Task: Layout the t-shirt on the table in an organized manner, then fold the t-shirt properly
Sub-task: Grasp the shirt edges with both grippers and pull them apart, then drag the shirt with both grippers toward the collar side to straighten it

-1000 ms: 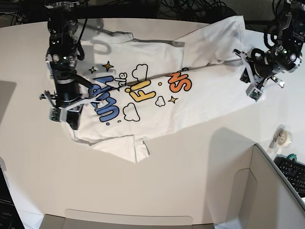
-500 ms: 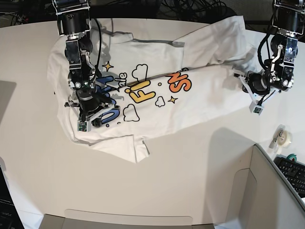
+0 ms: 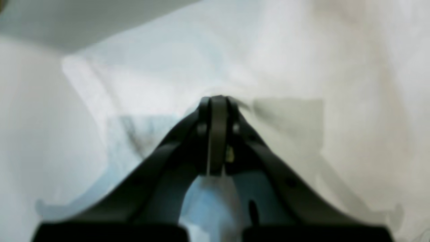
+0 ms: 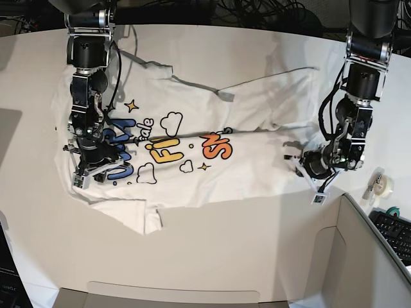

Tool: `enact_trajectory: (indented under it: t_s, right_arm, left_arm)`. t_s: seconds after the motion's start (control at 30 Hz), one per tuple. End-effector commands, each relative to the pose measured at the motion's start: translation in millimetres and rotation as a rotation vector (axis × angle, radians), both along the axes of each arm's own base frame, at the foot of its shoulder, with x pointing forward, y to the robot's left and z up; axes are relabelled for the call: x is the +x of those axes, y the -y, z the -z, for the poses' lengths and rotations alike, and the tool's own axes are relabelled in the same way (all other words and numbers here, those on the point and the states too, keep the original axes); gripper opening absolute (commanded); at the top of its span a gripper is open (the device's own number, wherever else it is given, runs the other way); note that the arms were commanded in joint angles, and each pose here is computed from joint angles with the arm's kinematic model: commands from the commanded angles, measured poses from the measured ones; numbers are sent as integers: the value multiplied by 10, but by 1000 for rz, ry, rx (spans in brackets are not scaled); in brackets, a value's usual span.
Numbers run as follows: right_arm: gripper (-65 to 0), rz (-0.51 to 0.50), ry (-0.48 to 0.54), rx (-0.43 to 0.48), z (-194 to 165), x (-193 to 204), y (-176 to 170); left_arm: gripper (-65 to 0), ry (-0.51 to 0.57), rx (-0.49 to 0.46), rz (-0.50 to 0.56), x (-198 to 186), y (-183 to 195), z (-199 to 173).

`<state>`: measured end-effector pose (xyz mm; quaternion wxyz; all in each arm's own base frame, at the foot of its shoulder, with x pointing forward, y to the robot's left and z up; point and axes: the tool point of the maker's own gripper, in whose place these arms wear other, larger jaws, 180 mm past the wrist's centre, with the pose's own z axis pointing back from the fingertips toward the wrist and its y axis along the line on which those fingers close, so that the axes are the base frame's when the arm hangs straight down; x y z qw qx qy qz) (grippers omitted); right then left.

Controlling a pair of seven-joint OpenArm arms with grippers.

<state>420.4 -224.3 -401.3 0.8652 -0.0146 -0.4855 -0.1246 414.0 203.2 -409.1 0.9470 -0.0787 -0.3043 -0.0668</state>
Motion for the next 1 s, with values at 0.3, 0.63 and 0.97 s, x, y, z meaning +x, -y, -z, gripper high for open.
enact_trajectory:
  t_s: [0.3, 0.63, 0.97]
  right_arm:
    - [-650, 62, 10, -96, -327, 23, 501]
    - [-497, -5, 316, -153, -1448, -71, 211]
    - [-347, 100, 360, -89, -1612, -1264, 169]
  left_arm:
    - [-635, 226, -85, 49, 548, 489, -527]
    - [-445, 350, -124, -18, 325, 114, -1497]
    - [-445, 328, -45, 79, -481, 221, -1361]
